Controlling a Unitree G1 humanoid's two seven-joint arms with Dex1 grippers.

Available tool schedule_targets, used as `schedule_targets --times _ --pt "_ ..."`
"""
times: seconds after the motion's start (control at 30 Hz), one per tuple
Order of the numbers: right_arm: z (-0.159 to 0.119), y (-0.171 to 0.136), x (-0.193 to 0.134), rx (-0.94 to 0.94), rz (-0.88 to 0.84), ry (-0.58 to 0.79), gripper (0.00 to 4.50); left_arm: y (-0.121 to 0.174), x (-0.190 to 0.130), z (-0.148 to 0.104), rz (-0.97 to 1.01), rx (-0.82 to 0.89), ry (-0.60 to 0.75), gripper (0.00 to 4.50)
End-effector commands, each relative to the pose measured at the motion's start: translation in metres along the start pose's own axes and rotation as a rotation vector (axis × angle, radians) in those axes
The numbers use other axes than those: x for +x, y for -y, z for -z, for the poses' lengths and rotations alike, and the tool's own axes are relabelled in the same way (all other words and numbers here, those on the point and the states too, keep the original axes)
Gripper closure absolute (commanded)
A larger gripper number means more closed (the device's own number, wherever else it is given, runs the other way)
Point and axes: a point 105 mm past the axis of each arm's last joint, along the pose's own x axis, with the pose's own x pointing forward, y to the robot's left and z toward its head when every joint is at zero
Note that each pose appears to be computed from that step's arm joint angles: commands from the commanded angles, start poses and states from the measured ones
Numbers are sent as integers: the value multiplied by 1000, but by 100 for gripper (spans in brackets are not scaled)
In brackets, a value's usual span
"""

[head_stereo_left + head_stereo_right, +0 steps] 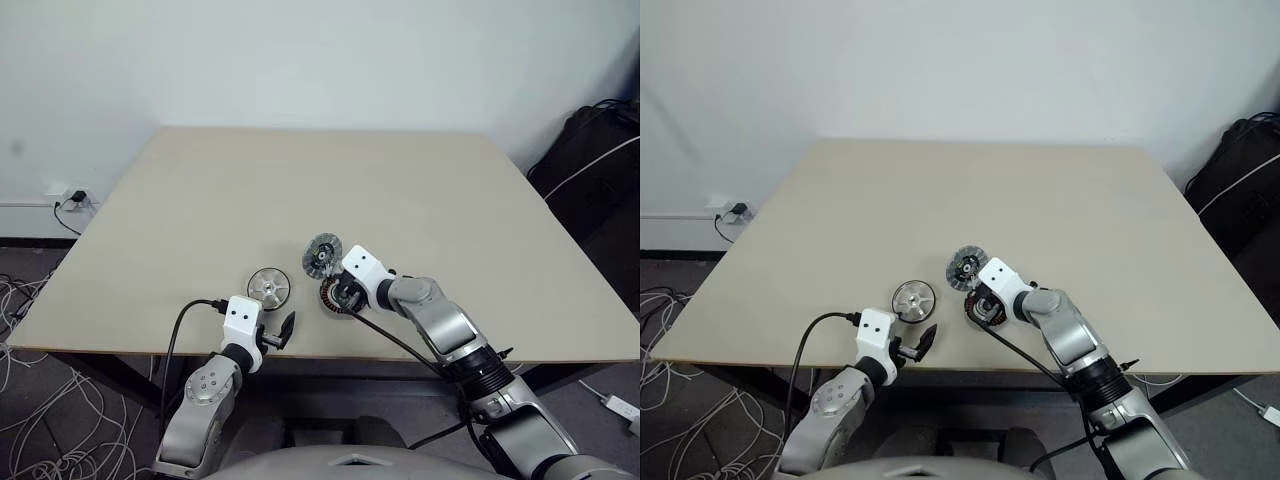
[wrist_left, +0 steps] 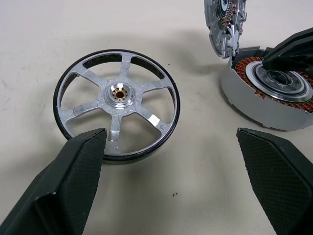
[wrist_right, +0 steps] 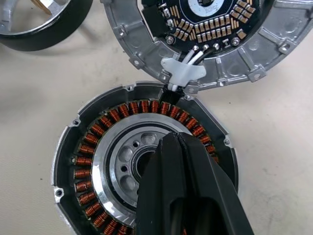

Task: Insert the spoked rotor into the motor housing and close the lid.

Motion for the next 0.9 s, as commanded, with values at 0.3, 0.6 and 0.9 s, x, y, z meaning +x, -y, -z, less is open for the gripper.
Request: schedule_targets --times 0.3,0.6,0.9 --pt "-20 11 -18 4 46 97 445 2 2 -13 9 6 53 0" --pt "-2 4 -14 32 31 48 445 2 3 -13 17 10 52 0" --pt "13 5 -11 55 35 5 445 1 2 -13 15 12 51 0"
